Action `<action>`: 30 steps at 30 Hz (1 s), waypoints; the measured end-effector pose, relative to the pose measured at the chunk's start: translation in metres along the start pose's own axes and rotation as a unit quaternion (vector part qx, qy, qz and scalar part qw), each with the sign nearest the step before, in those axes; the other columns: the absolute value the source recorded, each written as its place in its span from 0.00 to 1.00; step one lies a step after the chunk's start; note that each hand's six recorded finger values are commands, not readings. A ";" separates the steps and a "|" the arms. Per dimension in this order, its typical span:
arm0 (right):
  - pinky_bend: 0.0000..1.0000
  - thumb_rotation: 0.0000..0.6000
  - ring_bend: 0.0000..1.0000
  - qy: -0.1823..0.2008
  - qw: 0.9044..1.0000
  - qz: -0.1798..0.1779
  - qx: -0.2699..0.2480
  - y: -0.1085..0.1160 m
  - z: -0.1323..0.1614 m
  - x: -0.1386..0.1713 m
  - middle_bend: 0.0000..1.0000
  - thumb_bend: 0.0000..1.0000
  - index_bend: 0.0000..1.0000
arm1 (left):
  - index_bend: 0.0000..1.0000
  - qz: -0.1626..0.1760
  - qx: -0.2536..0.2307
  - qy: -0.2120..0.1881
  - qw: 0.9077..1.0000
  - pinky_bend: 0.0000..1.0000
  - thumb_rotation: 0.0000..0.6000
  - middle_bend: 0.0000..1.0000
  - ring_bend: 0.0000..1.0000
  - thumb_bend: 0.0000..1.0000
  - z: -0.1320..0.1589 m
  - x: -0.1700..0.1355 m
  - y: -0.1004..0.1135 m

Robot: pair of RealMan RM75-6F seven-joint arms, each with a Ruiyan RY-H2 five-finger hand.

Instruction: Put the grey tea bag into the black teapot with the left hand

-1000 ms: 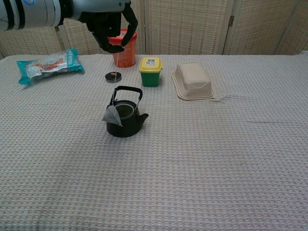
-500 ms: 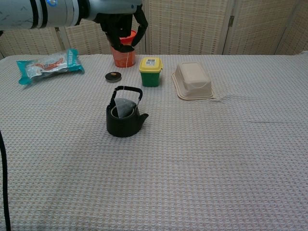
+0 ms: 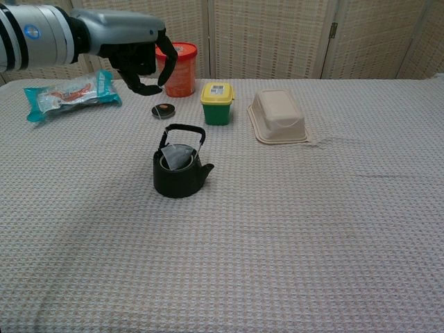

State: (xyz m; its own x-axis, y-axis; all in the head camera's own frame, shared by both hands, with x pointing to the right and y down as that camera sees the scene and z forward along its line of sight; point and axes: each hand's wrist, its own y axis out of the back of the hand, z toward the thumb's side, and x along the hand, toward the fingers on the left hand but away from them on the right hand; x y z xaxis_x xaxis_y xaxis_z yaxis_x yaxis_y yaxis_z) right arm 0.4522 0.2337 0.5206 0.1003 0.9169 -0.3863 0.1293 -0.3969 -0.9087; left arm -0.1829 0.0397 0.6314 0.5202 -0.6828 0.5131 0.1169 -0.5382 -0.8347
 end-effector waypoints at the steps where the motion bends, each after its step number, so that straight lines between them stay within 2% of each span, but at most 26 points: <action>1: 0.00 1.00 0.00 0.001 1.000 0.000 0.002 -0.001 0.001 0.000 0.00 0.23 0.00 | 0.65 0.000 -0.003 0.004 1.000 1.00 1.00 1.00 1.00 0.50 -0.005 -0.001 -0.002; 6: 0.00 1.00 0.00 0.002 1.000 0.000 0.008 -0.003 0.005 0.002 0.00 0.23 0.00 | 0.64 -0.005 -0.016 0.029 0.999 1.00 1.00 1.00 1.00 0.50 -0.035 0.000 -0.014; 8: 0.00 1.00 0.00 0.000 1.000 0.002 0.010 -0.005 0.005 0.001 0.00 0.23 0.00 | 0.60 -0.007 -0.016 0.036 0.999 1.00 1.00 1.00 1.00 0.50 -0.045 0.003 -0.019; 11: 0.00 1.00 0.00 -0.005 1.000 0.002 0.010 -0.006 0.003 -0.001 0.00 0.23 0.00 | 0.37 -0.014 -0.013 0.051 0.999 1.00 1.00 1.00 1.00 0.44 -0.063 0.008 -0.027; 12: 0.00 1.00 0.00 -0.007 1.000 0.003 0.011 -0.006 0.003 -0.002 0.00 0.23 0.00 | 0.26 -0.020 -0.015 0.058 0.998 1.00 1.00 1.00 1.00 0.38 -0.071 0.011 -0.031; 15: 0.00 1.00 0.00 -0.011 1.000 0.007 0.011 -0.007 0.001 -0.005 0.00 0.23 0.00 | 0.03 -0.044 -0.024 0.075 0.996 1.00 1.00 1.00 1.00 0.25 -0.087 0.014 -0.042; 19: 0.00 1.00 0.00 -0.012 1.000 0.010 0.011 -0.008 0.000 -0.007 0.00 0.23 0.00 | 0.00 -0.076 -0.044 0.088 0.992 1.00 1.00 1.00 1.00 0.22 -0.099 0.013 -0.053; 24: 0.00 1.00 0.00 -0.006 1.000 0.012 0.009 -0.008 0.003 -0.005 0.00 0.23 0.00 | 0.00 -0.070 -0.059 0.080 0.993 1.00 1.00 1.00 1.00 0.22 -0.096 0.001 -0.045; 26: 0.00 1.00 0.00 -0.002 1.000 0.013 0.007 -0.008 0.004 -0.004 0.00 0.23 0.00 | 0.00 -0.069 -0.071 0.068 0.993 1.00 1.00 1.00 1.00 0.27 -0.088 -0.008 -0.041; 28: 0.00 1.00 0.00 0.002 1.000 0.014 0.006 -0.008 0.005 -0.003 0.00 0.23 0.00 | 0.00 -0.071 -0.091 0.048 0.992 1.00 1.00 1.00 1.00 0.42 -0.073 -0.023 -0.038; 30: 0.00 1.00 0.00 0.007 1.000 0.014 0.005 -0.007 0.006 -0.002 0.00 0.23 0.00 | 0.00 -0.079 -0.112 0.022 0.990 1.00 1.00 1.00 1.00 0.61 -0.053 -0.043 -0.035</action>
State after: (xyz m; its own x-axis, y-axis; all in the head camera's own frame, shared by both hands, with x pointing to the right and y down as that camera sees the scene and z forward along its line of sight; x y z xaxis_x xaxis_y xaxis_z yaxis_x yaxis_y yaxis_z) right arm 0.4447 0.2346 0.5269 0.1167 0.9051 -0.4088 0.1160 -0.4212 -0.8995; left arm -0.2545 0.0617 0.6489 0.4724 -0.5996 0.6460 -0.0002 -0.7330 -0.6802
